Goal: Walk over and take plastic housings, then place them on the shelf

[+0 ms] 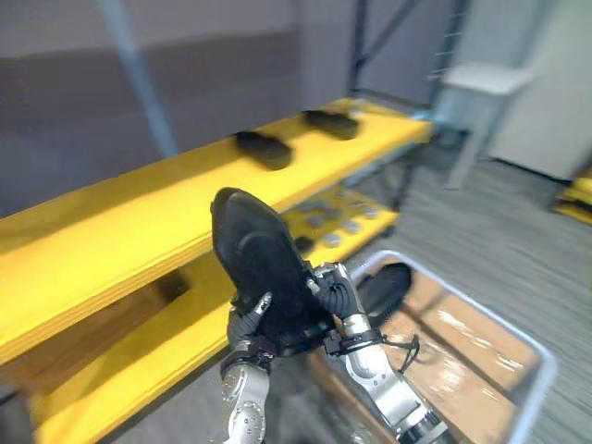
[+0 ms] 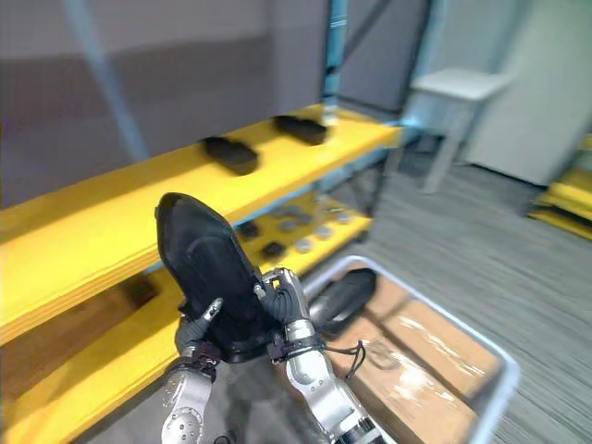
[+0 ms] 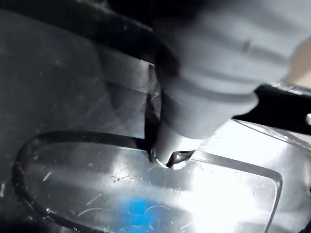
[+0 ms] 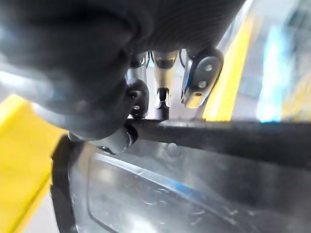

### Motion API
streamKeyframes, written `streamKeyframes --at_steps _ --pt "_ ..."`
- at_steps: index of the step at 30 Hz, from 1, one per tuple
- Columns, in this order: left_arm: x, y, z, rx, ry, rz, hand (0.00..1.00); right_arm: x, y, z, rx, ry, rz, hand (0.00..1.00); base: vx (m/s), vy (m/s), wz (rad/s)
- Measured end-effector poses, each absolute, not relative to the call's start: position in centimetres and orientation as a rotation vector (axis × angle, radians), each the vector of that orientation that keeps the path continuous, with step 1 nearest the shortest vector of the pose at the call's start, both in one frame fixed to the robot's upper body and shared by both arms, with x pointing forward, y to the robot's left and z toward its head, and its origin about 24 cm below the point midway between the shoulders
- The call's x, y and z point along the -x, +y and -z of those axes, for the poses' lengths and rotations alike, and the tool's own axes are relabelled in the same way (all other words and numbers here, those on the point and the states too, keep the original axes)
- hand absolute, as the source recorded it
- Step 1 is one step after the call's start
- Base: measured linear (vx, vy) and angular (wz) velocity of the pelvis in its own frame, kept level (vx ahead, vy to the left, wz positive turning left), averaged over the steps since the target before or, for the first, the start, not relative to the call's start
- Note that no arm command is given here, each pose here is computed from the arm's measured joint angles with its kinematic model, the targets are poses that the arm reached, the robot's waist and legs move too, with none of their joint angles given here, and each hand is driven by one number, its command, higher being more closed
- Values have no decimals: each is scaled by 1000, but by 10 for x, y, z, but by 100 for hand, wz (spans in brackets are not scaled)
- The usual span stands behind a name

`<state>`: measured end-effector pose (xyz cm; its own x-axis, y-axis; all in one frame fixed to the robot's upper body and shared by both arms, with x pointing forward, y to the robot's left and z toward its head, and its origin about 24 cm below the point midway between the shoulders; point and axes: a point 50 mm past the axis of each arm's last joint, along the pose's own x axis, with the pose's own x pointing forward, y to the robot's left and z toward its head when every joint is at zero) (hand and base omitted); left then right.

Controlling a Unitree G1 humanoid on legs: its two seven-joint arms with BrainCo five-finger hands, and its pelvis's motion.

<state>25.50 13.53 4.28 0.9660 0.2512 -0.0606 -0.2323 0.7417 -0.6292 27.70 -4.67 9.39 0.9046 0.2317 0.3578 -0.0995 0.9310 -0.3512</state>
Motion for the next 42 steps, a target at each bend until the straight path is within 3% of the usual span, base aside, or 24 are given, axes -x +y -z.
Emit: streamKeyframes --at_steps 8,13,14,30,42 --pt "-245 157 -71 396 -192 -274 100 -271 -37 -98 152 -362 -219 100 268 211 102" --pt "-247 160 -78 330 -227 -247 100 -269 -38 -98 95 -347 -218 100 274 14 103" --pt "-248 160 -82 321 -247 -225 100 -266 -40 -101 85 -358 -212 0 235 -69 111" --pt "-255 134 -83 373 -226 -73 100 -256 -75 -123 19 -455 -150 0 144 -88 22" --pt "-275 80 -99 374 -213 23 100 -241 -131 -149 -109 -563 187 0 -4 20 -20"
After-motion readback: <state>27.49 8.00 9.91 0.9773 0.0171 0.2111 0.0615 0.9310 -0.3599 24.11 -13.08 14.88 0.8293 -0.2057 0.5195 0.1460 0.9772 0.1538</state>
